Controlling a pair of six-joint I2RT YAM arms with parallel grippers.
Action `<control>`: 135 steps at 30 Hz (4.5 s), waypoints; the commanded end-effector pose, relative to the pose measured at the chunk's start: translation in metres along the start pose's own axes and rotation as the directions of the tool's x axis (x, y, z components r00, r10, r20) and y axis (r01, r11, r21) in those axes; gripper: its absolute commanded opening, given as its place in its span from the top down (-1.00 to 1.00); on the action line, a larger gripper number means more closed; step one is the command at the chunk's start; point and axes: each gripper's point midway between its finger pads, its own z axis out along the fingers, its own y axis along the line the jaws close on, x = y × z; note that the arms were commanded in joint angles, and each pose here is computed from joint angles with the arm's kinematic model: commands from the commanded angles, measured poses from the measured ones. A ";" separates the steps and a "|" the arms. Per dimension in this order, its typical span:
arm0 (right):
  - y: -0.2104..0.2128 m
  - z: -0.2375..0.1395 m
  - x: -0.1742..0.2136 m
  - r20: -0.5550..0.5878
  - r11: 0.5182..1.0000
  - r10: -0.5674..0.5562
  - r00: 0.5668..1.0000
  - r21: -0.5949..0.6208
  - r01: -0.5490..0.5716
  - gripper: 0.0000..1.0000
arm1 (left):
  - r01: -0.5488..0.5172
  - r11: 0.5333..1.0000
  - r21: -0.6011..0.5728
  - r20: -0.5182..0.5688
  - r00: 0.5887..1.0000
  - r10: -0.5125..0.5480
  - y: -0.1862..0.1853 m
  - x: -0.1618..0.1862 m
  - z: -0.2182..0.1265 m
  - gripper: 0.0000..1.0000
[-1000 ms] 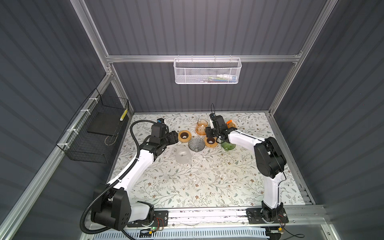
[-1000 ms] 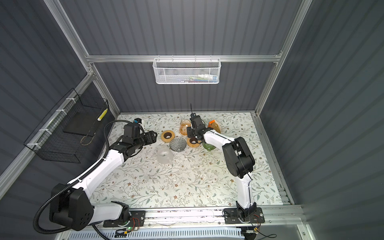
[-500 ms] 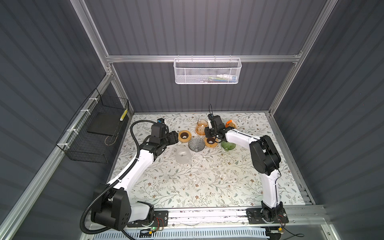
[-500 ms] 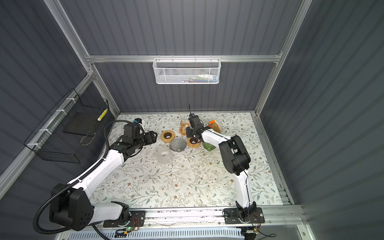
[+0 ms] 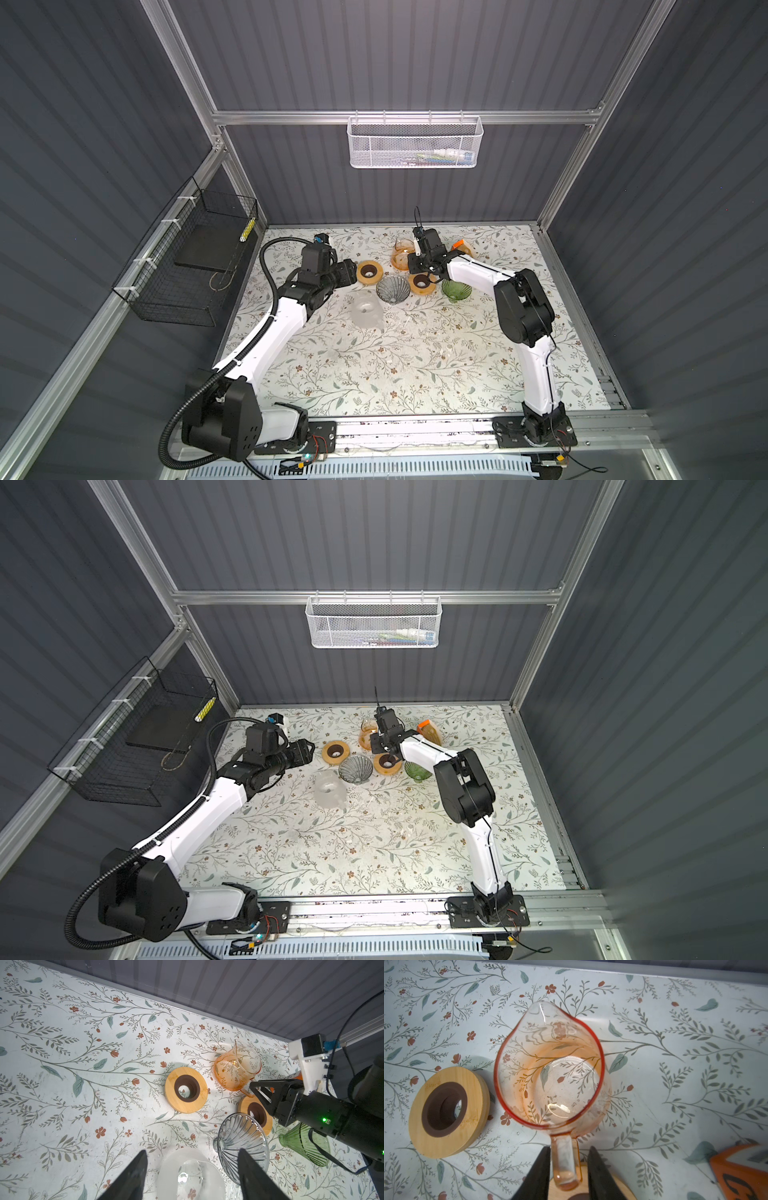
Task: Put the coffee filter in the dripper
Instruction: 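Close the right gripper on the orange glass pitcher's handle, then lift the pitcher with the right gripper and carry it toward the robot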
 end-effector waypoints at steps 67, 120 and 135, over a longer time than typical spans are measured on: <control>0.018 -0.057 -0.030 0.016 0.998 -0.062 0.998 -0.018 0.062 1.00 | -0.032 0.999 0.004 0.053 0.998 0.032 -0.008 -0.020 -0.039 -0.41; 0.080 -0.305 0.133 0.030 0.966 -0.224 0.974 -0.129 0.226 1.00 | -0.048 0.997 -0.067 0.023 0.998 0.050 -0.002 -0.029 -0.051 -0.41; 0.118 -0.277 0.199 -0.071 0.924 -0.320 0.945 -0.244 0.295 1.00 | -0.048 0.998 -0.051 0.020 0.999 0.049 -0.003 -0.024 -0.061 -0.41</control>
